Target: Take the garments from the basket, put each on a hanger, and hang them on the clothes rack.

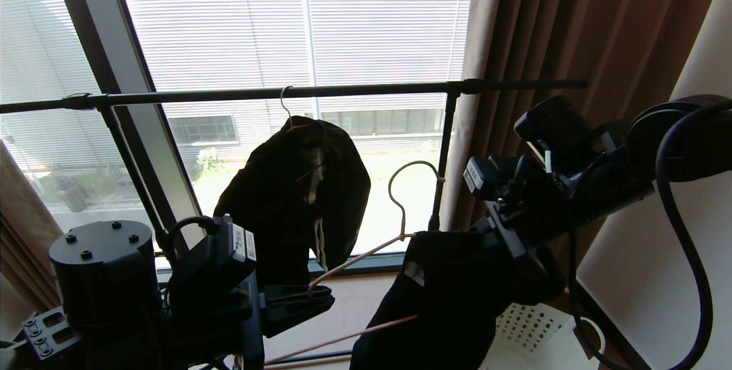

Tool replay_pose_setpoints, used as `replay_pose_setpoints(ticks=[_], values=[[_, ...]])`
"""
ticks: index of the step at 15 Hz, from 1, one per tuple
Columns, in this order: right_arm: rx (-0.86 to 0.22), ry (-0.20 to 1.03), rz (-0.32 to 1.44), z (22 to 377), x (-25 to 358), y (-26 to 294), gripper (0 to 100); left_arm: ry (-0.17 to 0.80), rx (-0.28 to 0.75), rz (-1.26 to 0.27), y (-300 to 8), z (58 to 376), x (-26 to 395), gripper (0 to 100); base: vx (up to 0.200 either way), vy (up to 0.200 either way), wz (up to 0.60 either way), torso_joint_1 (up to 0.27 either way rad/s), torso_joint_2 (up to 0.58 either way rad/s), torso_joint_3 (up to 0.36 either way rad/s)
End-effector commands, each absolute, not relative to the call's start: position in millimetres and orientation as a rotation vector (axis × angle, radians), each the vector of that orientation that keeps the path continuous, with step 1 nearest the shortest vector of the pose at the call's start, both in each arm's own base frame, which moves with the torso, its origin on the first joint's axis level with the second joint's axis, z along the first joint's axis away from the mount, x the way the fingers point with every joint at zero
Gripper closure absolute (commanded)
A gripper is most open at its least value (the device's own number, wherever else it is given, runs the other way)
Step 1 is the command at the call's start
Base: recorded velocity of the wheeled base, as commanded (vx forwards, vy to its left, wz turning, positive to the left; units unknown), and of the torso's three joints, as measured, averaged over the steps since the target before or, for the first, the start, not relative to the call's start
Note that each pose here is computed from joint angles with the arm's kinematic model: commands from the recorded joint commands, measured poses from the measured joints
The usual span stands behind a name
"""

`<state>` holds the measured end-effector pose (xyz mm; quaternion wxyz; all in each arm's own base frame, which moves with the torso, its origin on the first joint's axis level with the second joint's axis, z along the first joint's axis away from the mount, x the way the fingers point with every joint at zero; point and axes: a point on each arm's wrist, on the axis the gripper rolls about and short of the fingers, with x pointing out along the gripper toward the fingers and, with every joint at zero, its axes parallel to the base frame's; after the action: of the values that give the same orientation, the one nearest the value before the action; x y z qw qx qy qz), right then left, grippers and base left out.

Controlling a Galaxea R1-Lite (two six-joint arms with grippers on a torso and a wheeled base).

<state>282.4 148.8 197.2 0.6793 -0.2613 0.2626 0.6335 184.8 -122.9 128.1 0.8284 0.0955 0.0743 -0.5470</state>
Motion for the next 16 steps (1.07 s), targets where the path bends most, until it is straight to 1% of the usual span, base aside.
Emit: replay_pose_setpoints(ticks=[1,6,7,11,12,13,15,16], values=[[-0.582,0.587,1.422,198,282,148,100,0.165,0.206,-1.161,-124,126,186,100,0.000,0.000,0.00,0.000,0.00,0.000],[-0.584,0.581,1.421,200,281,148,100,0.170,0.209,-1.161,-124,124,188,100,0.000,0.000,0.00,0.000,0.00,0.000],[-0.582,0.584,1.419,200,281,147,100,0.175,0.208,-1.159,-125,123,189,0,0.000,0.000,0.00,0.000,0.00,0.000],[-0.576,0.594,1.416,201,279,147,100,0.177,0.204,-1.130,-121,124,192,0,0.000,0.000,0.00,0.000,0.00,0.000],[-0.567,0.601,1.411,202,279,147,100,0.163,0.202,-1.113,-118,126,194,0,0.000,0.000,0.00,0.000,0.00,0.000],[-0.554,0.611,1.404,202,279,146,100,0.128,0.203,-1.089,-113,131,195,0,0.000,0.000,0.00,0.000,0.00,0.000],[-0.524,0.630,1.388,203,280,146,100,0.070,0.203,-1.029,-100,140,193,0,0.000,0.000,0.00,0.000,0.00,0.000],[-0.500,0.643,1.365,203,282,143,100,0.058,0.195,-1.004,-93,144,189,0,0.000,0.000,0.00,0.000,0.00,0.000]])
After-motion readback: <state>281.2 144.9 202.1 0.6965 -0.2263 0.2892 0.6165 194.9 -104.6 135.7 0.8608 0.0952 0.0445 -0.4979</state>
